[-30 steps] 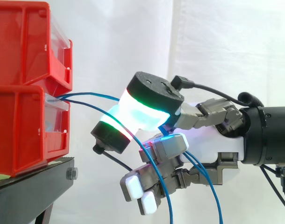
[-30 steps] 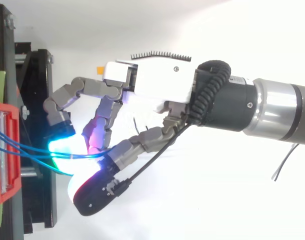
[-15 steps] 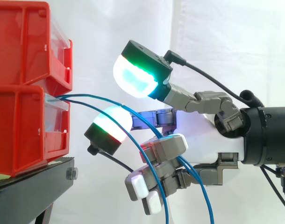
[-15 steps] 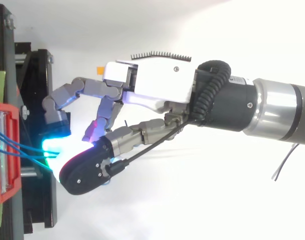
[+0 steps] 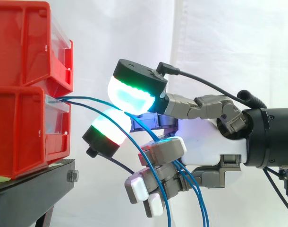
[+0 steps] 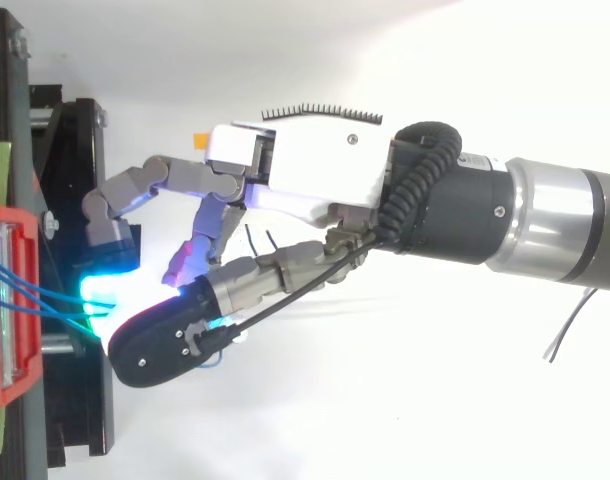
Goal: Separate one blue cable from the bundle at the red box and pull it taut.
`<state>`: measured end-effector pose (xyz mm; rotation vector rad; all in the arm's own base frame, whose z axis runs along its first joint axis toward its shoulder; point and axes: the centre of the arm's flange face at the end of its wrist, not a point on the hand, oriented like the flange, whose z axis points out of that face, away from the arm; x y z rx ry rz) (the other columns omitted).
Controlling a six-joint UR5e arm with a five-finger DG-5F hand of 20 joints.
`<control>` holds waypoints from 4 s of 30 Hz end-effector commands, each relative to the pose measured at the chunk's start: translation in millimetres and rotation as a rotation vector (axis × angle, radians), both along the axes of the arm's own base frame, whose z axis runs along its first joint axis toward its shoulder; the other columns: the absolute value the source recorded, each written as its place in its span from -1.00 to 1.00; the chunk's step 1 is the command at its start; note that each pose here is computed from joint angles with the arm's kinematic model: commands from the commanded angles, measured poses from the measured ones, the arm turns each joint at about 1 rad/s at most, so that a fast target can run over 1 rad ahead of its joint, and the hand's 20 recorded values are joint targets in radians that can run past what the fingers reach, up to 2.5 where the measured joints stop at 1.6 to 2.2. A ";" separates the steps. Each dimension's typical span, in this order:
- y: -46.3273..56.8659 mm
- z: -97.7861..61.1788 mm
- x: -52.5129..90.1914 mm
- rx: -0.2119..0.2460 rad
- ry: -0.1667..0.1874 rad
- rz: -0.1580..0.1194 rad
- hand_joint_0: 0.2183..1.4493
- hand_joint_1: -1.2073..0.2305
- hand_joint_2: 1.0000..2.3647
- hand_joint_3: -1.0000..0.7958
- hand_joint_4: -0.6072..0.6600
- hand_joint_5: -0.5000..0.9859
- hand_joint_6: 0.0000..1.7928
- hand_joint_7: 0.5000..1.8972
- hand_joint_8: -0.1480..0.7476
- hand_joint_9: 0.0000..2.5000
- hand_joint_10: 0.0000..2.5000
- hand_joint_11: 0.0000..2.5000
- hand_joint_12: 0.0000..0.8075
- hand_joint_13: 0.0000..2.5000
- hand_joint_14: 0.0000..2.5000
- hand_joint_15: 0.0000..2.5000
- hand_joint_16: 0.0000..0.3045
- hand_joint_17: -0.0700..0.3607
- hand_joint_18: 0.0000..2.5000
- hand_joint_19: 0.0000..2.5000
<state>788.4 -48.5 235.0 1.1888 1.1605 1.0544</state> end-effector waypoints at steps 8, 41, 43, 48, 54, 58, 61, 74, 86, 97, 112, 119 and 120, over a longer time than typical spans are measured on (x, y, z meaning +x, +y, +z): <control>-0.2 -0.1 -0.1 0.000 0.001 -0.002 -0.16 -0.55 -1.00 -0.43 0.02 -0.55 -0.09 0.03 0.00 0.01 -0.98 0.10 -0.08 -0.19 -0.98 -0.51 -0.71 -0.21 -0.26 -0.48; 1.7 0.0 0.1 0.000 0.000 -0.003 -0.30 -0.35 -0.98 -0.30 0.04 -0.50 -0.15 0.12 0.05 0.04 -0.98 0.06 -0.04 -0.15 -0.98 -0.50 -0.71 -0.22 -0.25 -0.45; 1.8 0.1 0.2 0.000 -0.002 -0.003 -0.33 -0.46 -0.97 -0.14 0.04 -0.51 -0.14 0.23 0.04 0.03 -0.97 0.07 -0.05 -0.16 -0.98 -0.49 -0.71 -0.21 -0.25 -0.45; 0.5 -0.9 -0.5 0.000 0.003 -0.005 -0.25 -0.57 -0.98 -0.18 -0.02 -0.54 -0.08 0.11 0.04 -0.01 -0.98 0.07 -0.06 -0.19 -0.98 -0.50 -0.70 -0.20 -0.26 -0.47; 1.5 0.1 0.2 -0.001 -0.002 -0.006 -0.07 -0.60 -1.00 -0.44 -0.09 -0.56 -0.04 0.18 0.01 -0.02 -0.98 0.07 -0.09 -0.21 -0.98 -0.51 -0.71 -0.21 -0.29 -0.50; 1.4 -0.1 -0.1 0.000 0.001 -0.006 -0.20 -0.56 -1.00 -0.44 0.02 -0.55 -0.04 0.13 0.02 0.01 -0.97 0.09 -0.11 -0.20 -0.98 -0.51 -0.71 -0.22 -0.28 -0.50; 1.4 -0.1 -0.1 -0.001 0.001 -0.006 -0.56 -0.53 -1.00 -0.44 0.08 -0.54 -0.03 0.07 0.10 0.04 -0.98 0.09 -0.04 -0.17 -0.98 -0.50 -0.68 -0.17 -0.23 -0.50; 1.4 -0.7 -0.3 -0.001 0.001 -0.006 -0.47 -0.08 -1.00 -0.44 0.08 -0.52 -0.10 -0.01 0.06 0.09 -0.98 0.08 -0.03 -0.14 -0.98 -0.50 -0.70 -0.19 -0.21 -0.45; 1.4 -0.1 -0.1 0.000 0.001 -0.006 -0.33 -0.38 -0.97 -0.16 0.08 -0.55 -0.09 0.08 0.06 0.04 -0.97 0.11 -0.02 -0.16 -0.98 -0.49 -0.69 -0.19 -0.22 -0.45; 2.6 -0.1 0.0 -0.001 0.001 -0.005 -0.04 -0.69 -0.98 -0.30 0.01 -0.58 -0.03 0.22 0.04 0.03 -0.98 0.15 -0.06 -0.18 -0.98 -0.50 -0.69 -0.19 -0.27 -0.49; 4.8 -0.9 -0.2 -0.002 0.003 -0.003 -0.59 -0.28 -1.00 -0.44 0.13 -0.54 -0.04 0.07 0.16 0.17 -0.98 0.19 0.04 -0.06 -0.98 -0.48 -0.64 -0.10 -0.11 -0.47; 3.6 -0.9 -0.3 0.000 0.003 -0.005 -0.55 0.01 -1.00 -0.44 0.14 -0.53 -0.09 -0.10 0.12 0.17 -0.98 0.14 0.05 -0.03 -0.98 -0.48 -0.64 -0.10 -0.10 -0.46; 3.6 -0.9 -0.3 0.000 0.003 -0.005 -0.48 0.07 -1.00 -0.44 0.10 -0.52 -0.11 -0.06 0.09 0.17 -0.98 0.13 0.01 -0.03 -0.98 -0.47 -0.66 -0.13 -0.12 -0.44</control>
